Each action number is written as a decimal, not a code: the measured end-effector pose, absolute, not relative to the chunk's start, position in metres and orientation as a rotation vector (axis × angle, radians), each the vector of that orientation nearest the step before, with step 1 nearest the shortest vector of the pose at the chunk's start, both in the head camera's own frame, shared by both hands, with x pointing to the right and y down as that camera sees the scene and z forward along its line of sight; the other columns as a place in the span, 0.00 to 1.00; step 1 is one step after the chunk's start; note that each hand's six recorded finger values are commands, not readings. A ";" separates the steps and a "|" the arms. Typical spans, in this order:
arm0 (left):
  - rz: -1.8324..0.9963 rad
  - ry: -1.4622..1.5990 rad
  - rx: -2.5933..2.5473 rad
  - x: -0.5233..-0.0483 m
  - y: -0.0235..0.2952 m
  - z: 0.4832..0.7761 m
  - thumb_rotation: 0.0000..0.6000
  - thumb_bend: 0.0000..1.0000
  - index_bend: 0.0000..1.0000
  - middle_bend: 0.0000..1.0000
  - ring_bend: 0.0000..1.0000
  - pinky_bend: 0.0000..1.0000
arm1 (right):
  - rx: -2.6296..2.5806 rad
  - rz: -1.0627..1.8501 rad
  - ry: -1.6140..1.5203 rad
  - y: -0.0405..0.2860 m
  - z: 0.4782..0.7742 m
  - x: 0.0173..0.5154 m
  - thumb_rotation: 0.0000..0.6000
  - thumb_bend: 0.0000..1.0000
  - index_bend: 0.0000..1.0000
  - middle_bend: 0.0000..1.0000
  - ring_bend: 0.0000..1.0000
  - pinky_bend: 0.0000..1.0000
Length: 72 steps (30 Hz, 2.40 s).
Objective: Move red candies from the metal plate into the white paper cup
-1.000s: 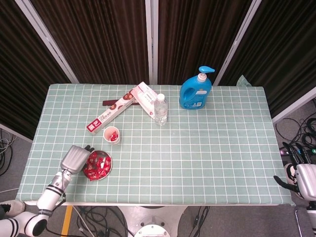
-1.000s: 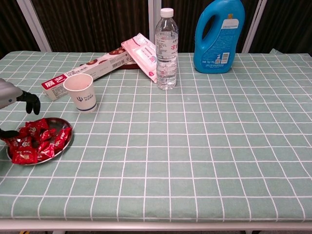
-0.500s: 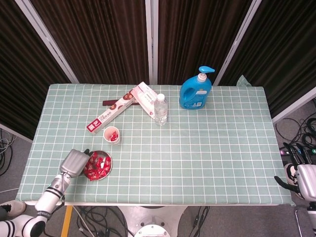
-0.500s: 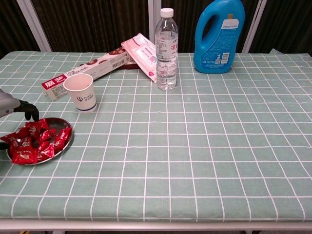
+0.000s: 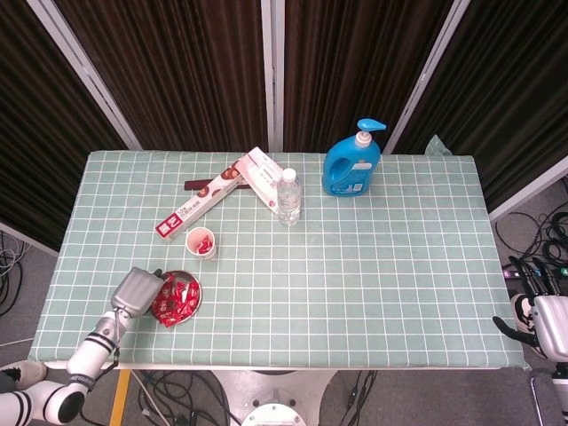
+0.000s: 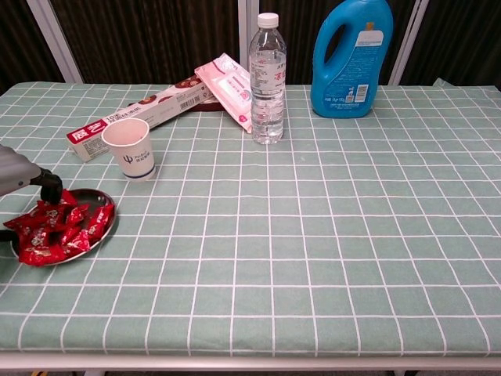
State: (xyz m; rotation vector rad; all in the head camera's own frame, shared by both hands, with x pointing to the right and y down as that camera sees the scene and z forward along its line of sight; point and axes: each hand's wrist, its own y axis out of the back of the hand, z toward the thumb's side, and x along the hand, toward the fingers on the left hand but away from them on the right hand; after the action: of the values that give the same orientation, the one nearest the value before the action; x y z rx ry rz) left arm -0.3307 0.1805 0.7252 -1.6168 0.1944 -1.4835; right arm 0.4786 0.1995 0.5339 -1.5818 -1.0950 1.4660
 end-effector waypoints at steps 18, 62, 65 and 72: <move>-1.402 0.184 -1.631 -0.317 0.183 0.728 1.00 0.20 0.46 0.49 0.97 1.00 | -1.580 1.476 -1.094 0.200 0.534 0.480 1.00 0.09 0.02 0.13 0.01 0.29; -1.247 0.475 -1.795 -0.289 0.119 0.693 1.00 0.52 0.72 0.76 1.00 1.00 | -1.579 1.482 -1.106 0.202 0.534 0.485 1.00 0.09 0.02 0.13 0.01 0.31; -1.208 0.498 -1.796 -0.275 0.103 0.686 1.00 0.52 0.72 0.76 1.00 1.00 | -1.579 1.486 -1.108 0.202 0.534 0.487 1.00 0.09 0.02 0.13 0.01 0.31; -1.184 0.510 -1.821 -0.245 0.076 0.691 1.00 0.52 0.68 0.72 1.00 1.00 | -1.571 1.498 -1.120 0.203 0.534 0.491 1.00 0.09 0.02 0.13 0.01 0.31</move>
State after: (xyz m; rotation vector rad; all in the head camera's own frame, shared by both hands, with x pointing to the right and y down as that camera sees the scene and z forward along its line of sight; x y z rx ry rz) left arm -0.2451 0.0759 0.6909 -1.8207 0.5100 -1.1843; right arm 0.4912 0.2034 0.5342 -1.5709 -1.1198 1.4982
